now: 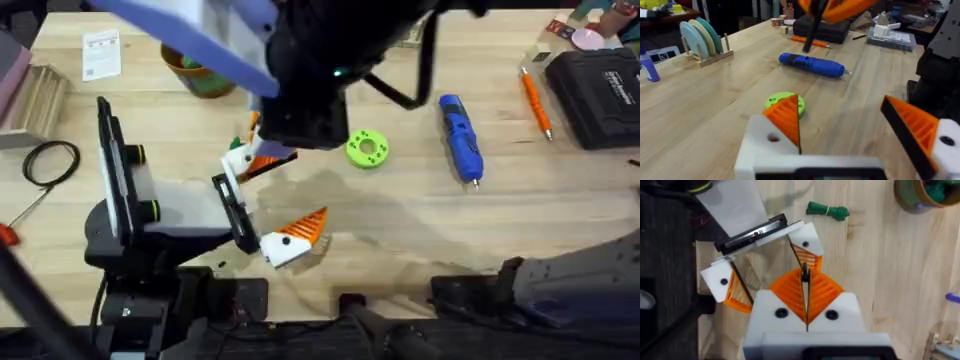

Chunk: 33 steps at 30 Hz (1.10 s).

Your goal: Pick up the gripper from the table and insert it into the empty holder that is missing its gripper. Then pick up a screw, insert it into the mounting hole, and use the screwdriver to tighten it. Finally, clean up the table by picking up the vegetable and placing it into the bucket.

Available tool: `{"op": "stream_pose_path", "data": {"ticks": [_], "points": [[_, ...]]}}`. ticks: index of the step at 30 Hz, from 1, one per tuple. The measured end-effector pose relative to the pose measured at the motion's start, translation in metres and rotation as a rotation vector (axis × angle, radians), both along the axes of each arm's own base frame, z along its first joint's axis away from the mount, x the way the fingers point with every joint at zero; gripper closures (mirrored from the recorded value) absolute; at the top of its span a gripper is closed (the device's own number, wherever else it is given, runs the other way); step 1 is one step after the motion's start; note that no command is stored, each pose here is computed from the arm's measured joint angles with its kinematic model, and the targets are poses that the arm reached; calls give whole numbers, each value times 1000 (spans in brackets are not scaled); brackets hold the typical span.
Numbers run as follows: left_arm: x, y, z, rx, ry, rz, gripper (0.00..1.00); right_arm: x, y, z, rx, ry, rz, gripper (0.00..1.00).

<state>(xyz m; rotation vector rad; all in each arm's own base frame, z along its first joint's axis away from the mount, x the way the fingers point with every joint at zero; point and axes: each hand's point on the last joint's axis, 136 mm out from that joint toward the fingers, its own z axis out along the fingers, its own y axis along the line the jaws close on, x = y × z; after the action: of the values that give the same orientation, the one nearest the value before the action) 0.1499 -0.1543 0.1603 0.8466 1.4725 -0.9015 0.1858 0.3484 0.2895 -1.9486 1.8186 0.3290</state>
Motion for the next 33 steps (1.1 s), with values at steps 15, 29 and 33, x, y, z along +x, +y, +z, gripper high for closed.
{"op": "stream_pose_path", "data": {"ticks": [15, 29, 33], "points": [[0, 0, 0, 0, 0, 0, 15, 8, 20, -33, -65, -4, 89, 995], [0, 0, 0, 0, 0, 0, 15, 12, 26, -53, -106, 20, 96, 995], [0, 0, 0, 0, 0, 0, 15, 12, 26, -54, -109, 21, 96, 995]]}}
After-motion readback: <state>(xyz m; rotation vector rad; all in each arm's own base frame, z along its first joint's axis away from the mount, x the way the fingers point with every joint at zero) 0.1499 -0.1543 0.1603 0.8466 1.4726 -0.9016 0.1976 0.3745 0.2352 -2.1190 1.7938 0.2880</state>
